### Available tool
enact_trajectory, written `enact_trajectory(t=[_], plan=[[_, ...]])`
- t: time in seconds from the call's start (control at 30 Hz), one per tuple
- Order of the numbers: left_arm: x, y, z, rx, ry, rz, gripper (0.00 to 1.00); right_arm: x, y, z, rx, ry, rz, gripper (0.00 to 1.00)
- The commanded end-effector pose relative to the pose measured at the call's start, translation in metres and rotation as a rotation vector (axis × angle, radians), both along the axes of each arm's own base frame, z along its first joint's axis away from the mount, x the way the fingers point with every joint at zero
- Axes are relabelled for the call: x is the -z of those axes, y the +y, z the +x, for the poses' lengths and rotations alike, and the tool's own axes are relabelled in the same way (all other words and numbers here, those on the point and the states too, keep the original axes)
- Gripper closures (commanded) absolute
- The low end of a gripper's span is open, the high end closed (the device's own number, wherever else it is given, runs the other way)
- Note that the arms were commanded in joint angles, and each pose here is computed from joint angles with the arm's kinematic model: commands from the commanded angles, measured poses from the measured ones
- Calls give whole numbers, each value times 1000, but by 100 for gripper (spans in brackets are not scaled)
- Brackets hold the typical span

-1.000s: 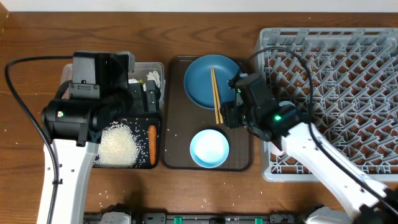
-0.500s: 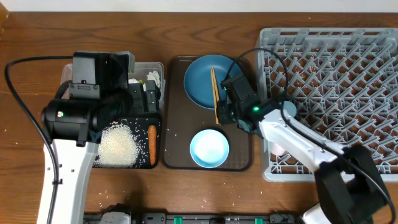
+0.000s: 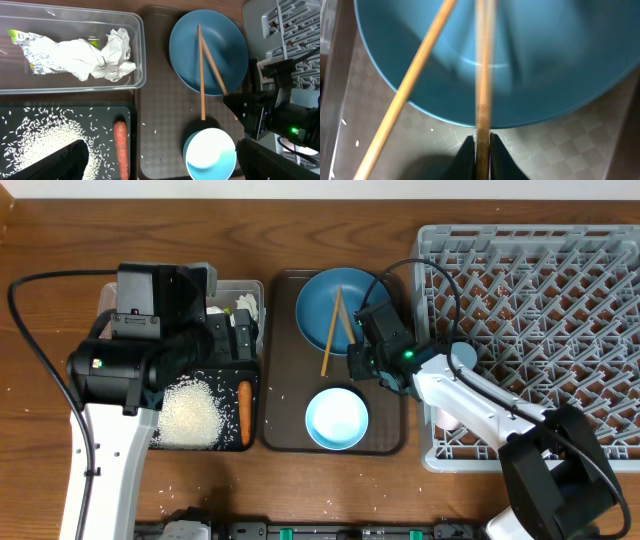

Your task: Sort waste into correct bins and load items into the dishwasher rack

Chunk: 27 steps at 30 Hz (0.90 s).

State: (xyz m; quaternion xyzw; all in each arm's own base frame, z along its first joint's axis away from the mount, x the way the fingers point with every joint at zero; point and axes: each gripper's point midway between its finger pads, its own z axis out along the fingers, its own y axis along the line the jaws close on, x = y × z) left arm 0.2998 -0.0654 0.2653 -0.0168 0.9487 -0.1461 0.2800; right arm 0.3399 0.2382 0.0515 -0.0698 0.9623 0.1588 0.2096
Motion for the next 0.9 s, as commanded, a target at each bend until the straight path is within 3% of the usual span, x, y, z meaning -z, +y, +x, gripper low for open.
enact_trajectory(t=[0.0, 0.17, 0.5, 0.67, 0.87], plan=[[0, 3, 0, -12, 2, 7, 4, 3, 2, -3, -5, 1, -14, 99], [0, 3, 0, -12, 2, 7, 4, -12, 0, -6, -8, -12, -7, 99], [0, 3, 0, -12, 2, 7, 4, -119, -37, -34, -60, -203, 7, 99], [0, 3, 0, -12, 2, 7, 4, -150, -107, -50, 82, -271, -145, 99], [0, 3, 0, -12, 2, 7, 3, -163, -194, -74, 176, -289, -447, 99]])
